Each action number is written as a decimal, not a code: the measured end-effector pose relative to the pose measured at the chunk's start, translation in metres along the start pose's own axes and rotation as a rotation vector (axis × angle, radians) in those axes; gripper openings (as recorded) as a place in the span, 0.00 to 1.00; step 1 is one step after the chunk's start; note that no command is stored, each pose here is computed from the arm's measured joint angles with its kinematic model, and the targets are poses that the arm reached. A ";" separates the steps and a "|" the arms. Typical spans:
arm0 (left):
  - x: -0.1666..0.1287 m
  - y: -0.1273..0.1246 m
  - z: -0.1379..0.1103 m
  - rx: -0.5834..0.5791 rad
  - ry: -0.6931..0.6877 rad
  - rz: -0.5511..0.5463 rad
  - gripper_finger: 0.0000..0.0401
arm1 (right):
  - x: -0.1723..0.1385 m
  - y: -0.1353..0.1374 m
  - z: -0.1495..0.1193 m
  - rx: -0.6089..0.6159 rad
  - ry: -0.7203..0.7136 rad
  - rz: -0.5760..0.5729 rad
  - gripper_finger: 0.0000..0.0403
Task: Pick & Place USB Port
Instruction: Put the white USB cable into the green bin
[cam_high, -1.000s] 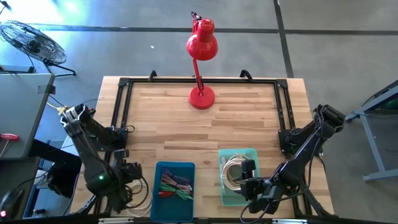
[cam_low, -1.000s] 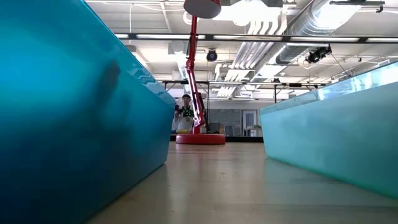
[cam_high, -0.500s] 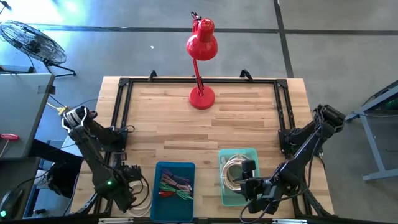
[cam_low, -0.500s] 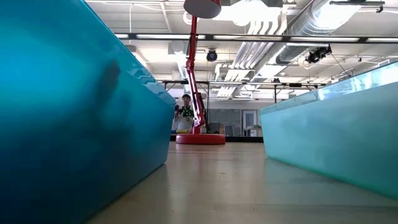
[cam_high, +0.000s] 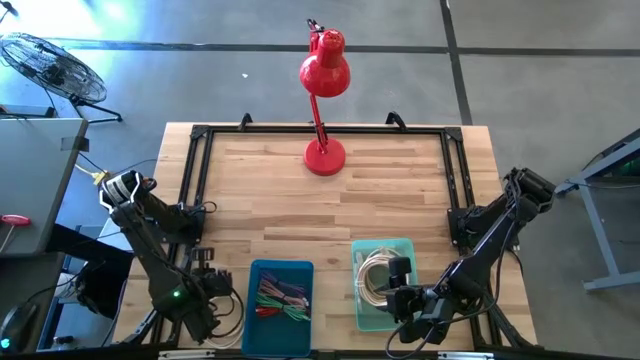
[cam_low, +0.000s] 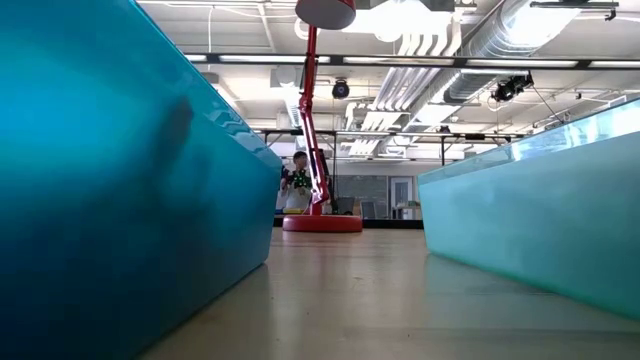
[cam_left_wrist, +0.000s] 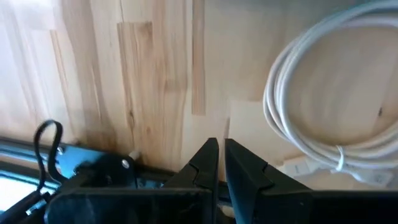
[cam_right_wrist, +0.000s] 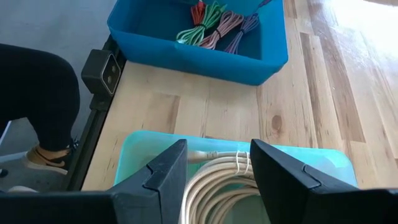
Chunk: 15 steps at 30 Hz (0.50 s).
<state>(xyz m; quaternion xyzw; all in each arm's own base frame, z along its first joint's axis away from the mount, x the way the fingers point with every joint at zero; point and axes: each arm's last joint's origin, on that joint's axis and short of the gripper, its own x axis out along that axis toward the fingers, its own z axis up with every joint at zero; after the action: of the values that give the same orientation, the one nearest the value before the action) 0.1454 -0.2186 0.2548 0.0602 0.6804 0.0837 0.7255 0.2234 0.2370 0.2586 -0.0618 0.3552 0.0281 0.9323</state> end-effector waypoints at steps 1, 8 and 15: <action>0.000 0.000 0.000 0.002 -0.010 0.002 0.06 | 0.000 0.000 0.000 0.000 0.000 0.000 0.42; 0.000 -0.001 0.001 -0.001 -0.019 -0.010 0.06 | 0.000 0.000 0.000 0.000 0.000 0.000 0.42; 0.000 -0.002 0.000 -0.109 0.015 -0.032 0.15 | 0.000 0.000 0.000 -0.001 0.000 -0.001 0.42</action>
<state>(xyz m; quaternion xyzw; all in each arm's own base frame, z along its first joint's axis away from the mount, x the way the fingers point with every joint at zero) 0.1459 -0.2208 0.2545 0.0092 0.6811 0.1093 0.7240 0.2234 0.2369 0.2586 -0.0622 0.3550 0.0278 0.9324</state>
